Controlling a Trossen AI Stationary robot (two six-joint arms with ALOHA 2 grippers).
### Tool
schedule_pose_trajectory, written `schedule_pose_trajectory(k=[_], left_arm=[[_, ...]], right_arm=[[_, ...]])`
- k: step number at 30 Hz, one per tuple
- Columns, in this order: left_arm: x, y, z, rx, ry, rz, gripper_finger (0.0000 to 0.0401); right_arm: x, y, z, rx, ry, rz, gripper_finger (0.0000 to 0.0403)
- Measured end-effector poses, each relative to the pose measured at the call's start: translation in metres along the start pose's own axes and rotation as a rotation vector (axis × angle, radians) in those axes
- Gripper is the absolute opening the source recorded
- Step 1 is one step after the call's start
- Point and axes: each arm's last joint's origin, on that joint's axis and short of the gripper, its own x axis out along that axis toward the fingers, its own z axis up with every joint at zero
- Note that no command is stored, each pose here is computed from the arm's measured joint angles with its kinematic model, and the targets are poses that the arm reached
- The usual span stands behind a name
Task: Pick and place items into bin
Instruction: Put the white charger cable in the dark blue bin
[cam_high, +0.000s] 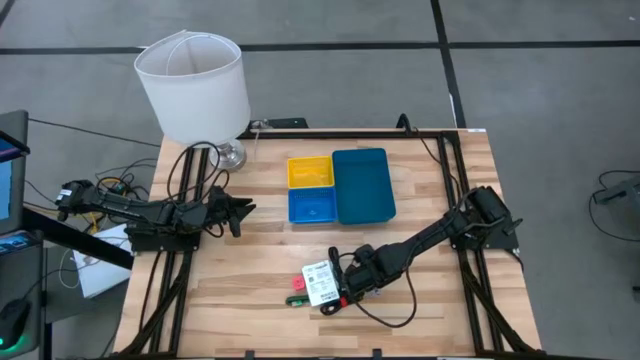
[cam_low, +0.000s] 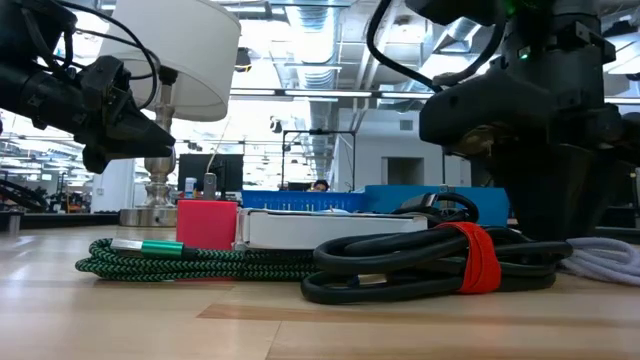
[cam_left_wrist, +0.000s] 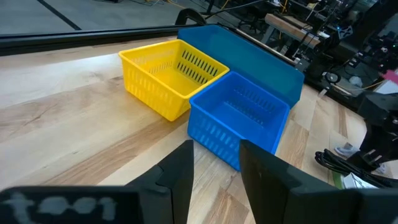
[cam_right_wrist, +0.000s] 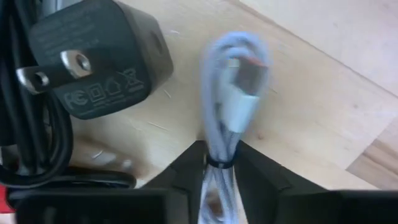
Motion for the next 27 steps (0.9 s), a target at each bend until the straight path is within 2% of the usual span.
schedule_pose_trajectory(k=[4, 9, 15, 21, 27], left_arm=[[0.0, 0.0, 0.0, -0.001, 0.0, -0.001, 0.0116], [0.0, 0.0, 0.0, -0.001, -0.001, -0.001, 0.0116], [0.0, 0.0, 0.0, -0.001, -0.001, -0.001, 0.0116], [0.0, 0.0, 0.0, -0.001, -0.001, -0.001, 0.0116], [0.0, 0.0, 0.0, -0.001, -0.001, -0.001, 0.0116]], right_arm=[[-0.007, -0.002, -0.001, -0.001, 0.008, 0.012, 0.0029], [-0.021, -0.002, -0.005, -0.011, 0.014, 0.07, 0.0028], [-0.049, -0.006, -0.006, 0.015, -0.045, 0.152, 0.003], [-0.091, -0.019, 0.009, 0.079, -0.278, 0.256, 0.0029], [-0.129, -0.042, 0.048, 0.096, -0.56, 0.272, 0.0032]])
